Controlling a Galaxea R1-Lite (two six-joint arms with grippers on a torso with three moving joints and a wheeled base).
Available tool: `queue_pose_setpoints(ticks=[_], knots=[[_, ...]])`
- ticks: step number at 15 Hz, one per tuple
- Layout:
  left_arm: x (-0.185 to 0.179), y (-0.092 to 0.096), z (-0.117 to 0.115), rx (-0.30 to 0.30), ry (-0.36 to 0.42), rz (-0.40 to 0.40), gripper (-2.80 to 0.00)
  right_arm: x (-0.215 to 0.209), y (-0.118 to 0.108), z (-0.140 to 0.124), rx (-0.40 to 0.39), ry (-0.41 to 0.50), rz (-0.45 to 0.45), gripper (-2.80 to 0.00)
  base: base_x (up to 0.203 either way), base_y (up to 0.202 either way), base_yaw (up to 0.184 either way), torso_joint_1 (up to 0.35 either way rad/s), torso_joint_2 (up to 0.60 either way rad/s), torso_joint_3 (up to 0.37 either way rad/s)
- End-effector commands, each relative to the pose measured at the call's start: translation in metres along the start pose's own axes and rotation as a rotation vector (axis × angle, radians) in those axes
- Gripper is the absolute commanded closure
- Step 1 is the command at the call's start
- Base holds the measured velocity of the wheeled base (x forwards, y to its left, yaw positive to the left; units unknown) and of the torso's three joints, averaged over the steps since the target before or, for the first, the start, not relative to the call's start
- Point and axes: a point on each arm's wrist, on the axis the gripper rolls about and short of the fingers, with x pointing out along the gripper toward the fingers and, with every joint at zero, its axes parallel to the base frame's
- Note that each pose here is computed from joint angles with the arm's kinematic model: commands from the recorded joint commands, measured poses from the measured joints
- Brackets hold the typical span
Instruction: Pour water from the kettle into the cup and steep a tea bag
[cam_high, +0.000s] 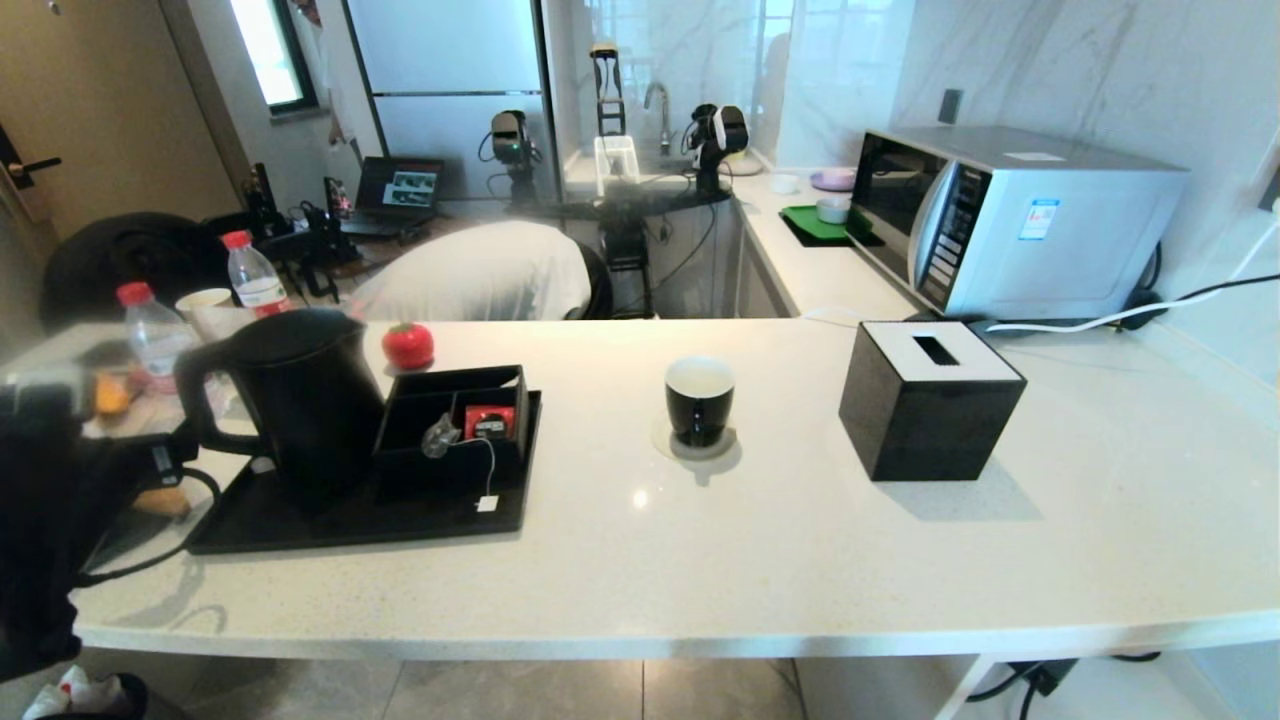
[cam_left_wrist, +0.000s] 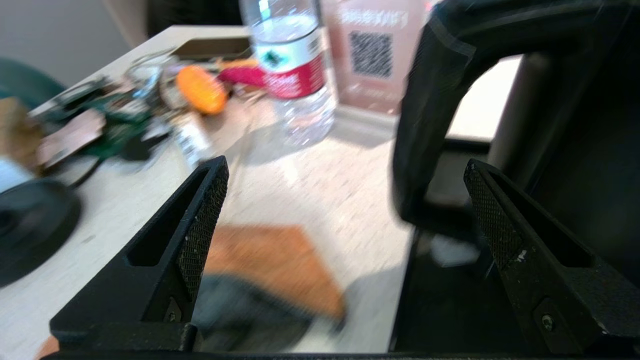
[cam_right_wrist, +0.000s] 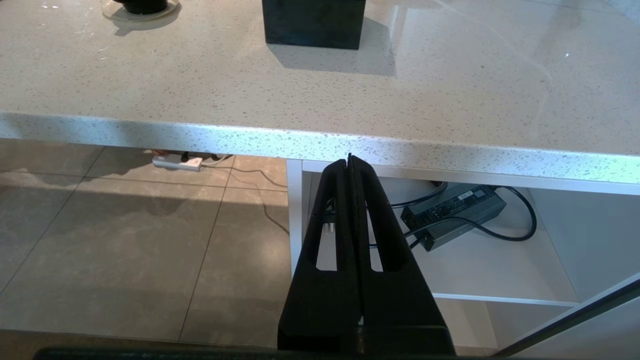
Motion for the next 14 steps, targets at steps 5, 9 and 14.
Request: queue_pose_setpoints(ticks=[5, 9, 14], knots=[[-0.043, 0.016, 0.017, -0.002, 0.013, 0.06, 0.0, 0.0, 0.0, 0.0, -0.001, 0.002, 0.001, 0.0, 0.0, 0.0, 0.0, 0.0, 0.0, 0.0], [-0.05, 0.035, 0.018, 0.005, 0.042, 0.131, 0.0, 0.0, 0.0, 0.0, -0.001, 0.002, 0.001, 0.0, 0.0, 0.0, 0.0, 0.0, 0.0, 0.0], [-0.068, 0.05, 0.029, 0.008, 0.112, 0.177, 0.0, 0.0, 0.0, 0.0, -0.001, 0.002, 0.001, 0.0, 0.0, 0.0, 0.0, 0.0, 0.0, 0.0]])
